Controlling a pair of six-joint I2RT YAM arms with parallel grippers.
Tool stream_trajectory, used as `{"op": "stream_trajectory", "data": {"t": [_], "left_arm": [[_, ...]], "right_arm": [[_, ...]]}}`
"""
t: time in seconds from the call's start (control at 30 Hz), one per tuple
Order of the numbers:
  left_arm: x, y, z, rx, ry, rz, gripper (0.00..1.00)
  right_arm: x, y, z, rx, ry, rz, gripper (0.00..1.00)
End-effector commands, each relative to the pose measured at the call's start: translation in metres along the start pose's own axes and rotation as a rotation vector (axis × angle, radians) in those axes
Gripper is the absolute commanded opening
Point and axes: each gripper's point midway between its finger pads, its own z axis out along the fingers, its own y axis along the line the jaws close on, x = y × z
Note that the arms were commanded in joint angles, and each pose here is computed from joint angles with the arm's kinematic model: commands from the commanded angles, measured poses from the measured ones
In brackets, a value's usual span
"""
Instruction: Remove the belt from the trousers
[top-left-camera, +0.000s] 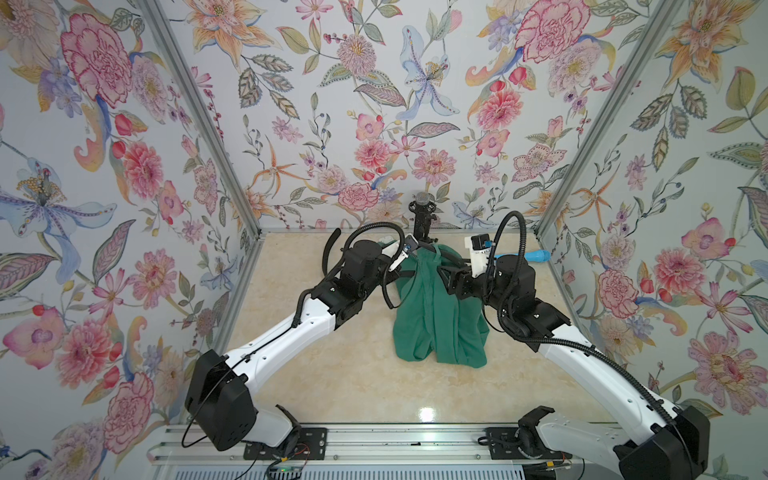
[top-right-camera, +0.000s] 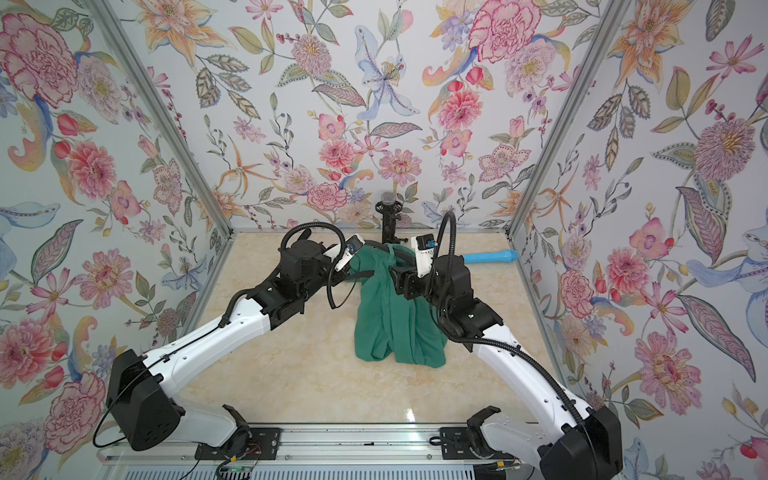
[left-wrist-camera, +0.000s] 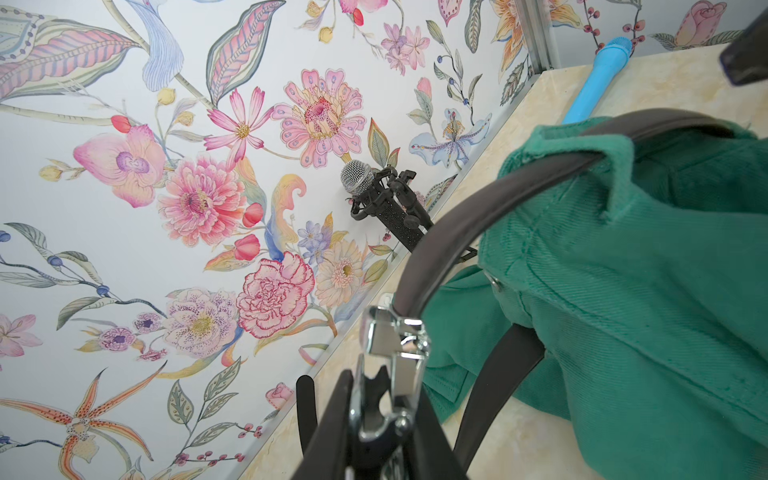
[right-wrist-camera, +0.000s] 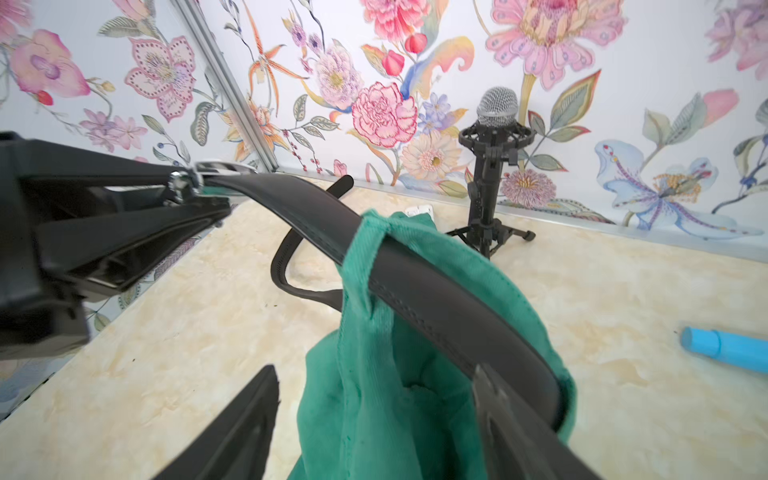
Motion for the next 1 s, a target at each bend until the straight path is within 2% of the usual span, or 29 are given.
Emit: {"op": "stream_trajectory", "data": {"t": [0.0,0.2,0.37,0.43,0.53,0.7,0.8,0.87,0.97], "left_arm": [[-0.048,0.035,-0.016,-0.081,-0.157,-0.046,0.00],[-0.054,0.033,-0.019,-0.062,-0.185,-0.057,0.00],[-0.059,0.035,-0.026,-0.052,-0.202,-0.064,0.00],[-0.062,0.037,-0.033,-0.053,-0.216,-0.067,0.00],[-0.068,0.043,-0.046,-0.064,-0.241,-0.071,0.00],[-0.078,0.068,-0.078,-0.122,-0.316,-0.118,0.00],[-0.080,0.084,-0.093,-0.149,-0.369,-0.161,0.00],[-0.074,0.084,-0.092,-0.150,-0.381,-0.172,0.00],[-0.058,0.071,-0.080,-0.110,-0.364,-0.181,0.00]], "right_arm": [[-0.022,0.002,-0.008,0.015,-0.022,-0.187,0.88],[-0.011,0.018,0.033,-0.052,0.076,-0.301,0.97],[-0.004,0.014,0.073,-0.019,0.130,-0.356,0.95],[-0.003,-0.005,0.086,0.077,0.146,-0.354,0.89],[-0.002,-0.035,0.093,0.185,0.141,-0.296,0.74],[0.018,-0.055,0.086,0.150,0.131,-0.181,0.50],[0.037,-0.066,0.081,0.167,0.162,-0.156,0.48],[0.047,-0.072,0.079,0.172,0.179,-0.137,0.42],[0.049,-0.073,0.077,0.157,0.173,-0.111,0.25]]}}
